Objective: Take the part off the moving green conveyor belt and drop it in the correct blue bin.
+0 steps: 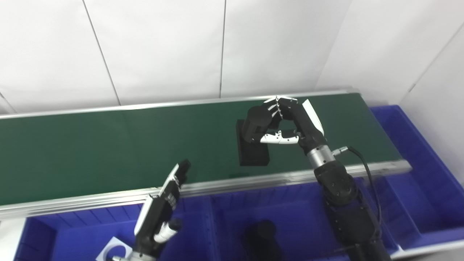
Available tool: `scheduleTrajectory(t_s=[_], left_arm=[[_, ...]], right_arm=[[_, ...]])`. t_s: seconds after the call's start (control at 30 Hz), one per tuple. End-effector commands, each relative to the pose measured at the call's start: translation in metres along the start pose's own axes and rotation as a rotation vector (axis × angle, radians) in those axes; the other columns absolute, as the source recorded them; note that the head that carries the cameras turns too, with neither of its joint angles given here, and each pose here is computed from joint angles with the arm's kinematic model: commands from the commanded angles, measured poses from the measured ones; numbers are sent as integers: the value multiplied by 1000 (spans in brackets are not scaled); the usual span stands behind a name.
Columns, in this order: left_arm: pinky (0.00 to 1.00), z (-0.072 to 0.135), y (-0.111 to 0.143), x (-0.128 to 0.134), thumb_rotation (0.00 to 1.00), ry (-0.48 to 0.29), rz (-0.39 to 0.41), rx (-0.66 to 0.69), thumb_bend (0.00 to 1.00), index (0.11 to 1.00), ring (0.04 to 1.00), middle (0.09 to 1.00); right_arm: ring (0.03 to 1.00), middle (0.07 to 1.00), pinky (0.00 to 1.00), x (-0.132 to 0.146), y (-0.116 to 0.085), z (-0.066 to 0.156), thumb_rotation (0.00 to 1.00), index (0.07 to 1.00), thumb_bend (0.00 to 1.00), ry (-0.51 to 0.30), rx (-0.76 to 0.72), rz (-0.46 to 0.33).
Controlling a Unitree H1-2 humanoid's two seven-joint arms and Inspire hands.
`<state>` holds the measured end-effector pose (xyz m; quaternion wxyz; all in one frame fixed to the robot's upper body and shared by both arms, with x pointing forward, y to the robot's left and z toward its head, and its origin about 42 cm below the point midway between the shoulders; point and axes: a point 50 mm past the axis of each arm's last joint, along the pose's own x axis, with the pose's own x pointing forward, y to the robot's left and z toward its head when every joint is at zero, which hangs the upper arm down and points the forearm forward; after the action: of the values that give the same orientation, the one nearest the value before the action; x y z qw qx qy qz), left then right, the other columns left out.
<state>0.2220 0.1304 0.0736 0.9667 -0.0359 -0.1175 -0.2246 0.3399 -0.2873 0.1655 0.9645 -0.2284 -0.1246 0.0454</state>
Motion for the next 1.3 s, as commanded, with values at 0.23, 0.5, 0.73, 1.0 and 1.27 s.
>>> scheduleTrajectory(t_s=[0.23, 0.5, 0.73, 1.0, 1.27], left_arm=[[980, 30, -1, 20, 837, -154, 17, 11, 886, 941, 970, 946], [951, 36, -2, 24, 860, -174, 22, 13, 891, 947, 954, 936], [929, 42, 1, 21, 848, -182, 27, 10, 894, 947, 947, 934], [927, 44, 1, 15, 834, -167, 31, 1, 894, 946, 947, 932], [914, 43, -1, 12, 845, -165, 30, -2, 904, 946, 939, 930]], right_arm=[[318, 419, 268, -57, -50, 4, 1, 531, 517, 91, -66, -43], [329, 423, 273, -109, -71, -10, 0, 530, 518, 195, -140, -76], [326, 424, 267, -143, -81, -28, 0, 532, 517, 318, -232, -76], [325, 421, 261, -160, -75, -53, 0, 533, 517, 397, -382, 37], [333, 420, 280, -164, -57, -94, 0, 532, 519, 467, -451, 120]])
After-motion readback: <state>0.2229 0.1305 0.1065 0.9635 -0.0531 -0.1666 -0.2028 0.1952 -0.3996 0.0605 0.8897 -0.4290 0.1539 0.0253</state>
